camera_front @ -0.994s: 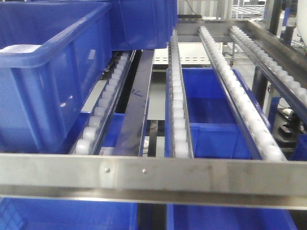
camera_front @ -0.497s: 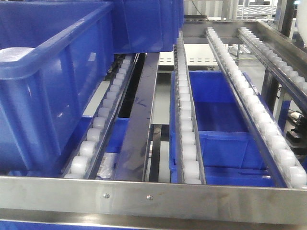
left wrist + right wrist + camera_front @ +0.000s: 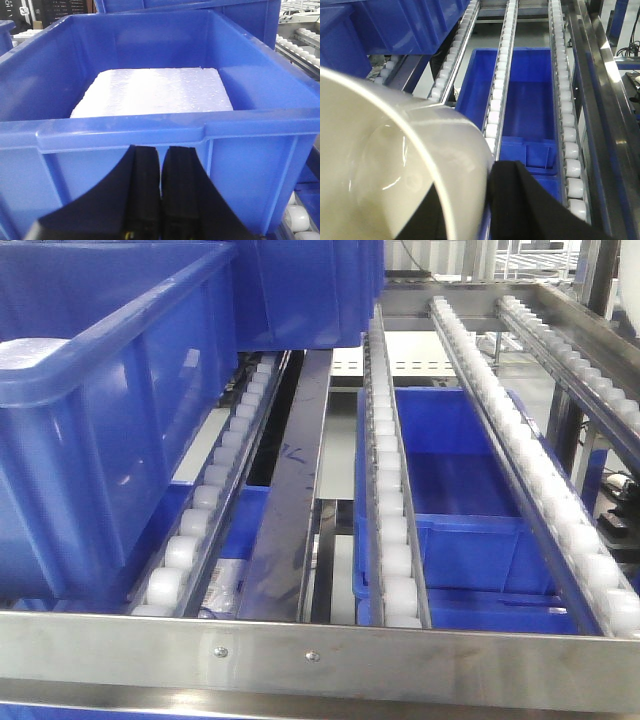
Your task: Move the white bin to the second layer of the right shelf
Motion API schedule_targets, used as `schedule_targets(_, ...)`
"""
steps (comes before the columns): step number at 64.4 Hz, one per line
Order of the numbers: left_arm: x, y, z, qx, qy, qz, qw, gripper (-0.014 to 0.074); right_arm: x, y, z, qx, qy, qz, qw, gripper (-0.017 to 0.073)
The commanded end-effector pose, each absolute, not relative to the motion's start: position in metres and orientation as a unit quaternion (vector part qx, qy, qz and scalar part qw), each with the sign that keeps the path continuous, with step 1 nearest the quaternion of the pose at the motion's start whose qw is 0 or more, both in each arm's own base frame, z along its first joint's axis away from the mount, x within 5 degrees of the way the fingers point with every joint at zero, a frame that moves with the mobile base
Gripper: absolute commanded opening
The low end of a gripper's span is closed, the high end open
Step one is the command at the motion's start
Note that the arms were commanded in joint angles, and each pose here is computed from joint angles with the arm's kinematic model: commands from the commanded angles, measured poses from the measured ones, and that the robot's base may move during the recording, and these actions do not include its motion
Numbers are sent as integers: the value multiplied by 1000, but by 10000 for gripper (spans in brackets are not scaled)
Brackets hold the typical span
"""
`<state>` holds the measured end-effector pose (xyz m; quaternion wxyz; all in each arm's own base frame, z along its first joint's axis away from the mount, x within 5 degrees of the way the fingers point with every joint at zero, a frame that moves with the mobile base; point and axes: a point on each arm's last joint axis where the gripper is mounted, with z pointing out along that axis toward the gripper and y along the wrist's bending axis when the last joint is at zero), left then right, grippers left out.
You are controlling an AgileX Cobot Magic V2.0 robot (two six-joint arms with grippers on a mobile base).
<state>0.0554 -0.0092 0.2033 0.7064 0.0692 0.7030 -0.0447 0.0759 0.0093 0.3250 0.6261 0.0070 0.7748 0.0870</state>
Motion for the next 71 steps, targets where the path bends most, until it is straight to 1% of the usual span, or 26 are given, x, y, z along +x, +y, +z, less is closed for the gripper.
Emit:
schedule_targets(1,56,-9,199,63,681,-49,728,85,77,10,344,4,733,93,674,57)
schedule_targets(71,56,-9,199,63,681,-49,728,85,77,10,345,3,729,94,678,57)
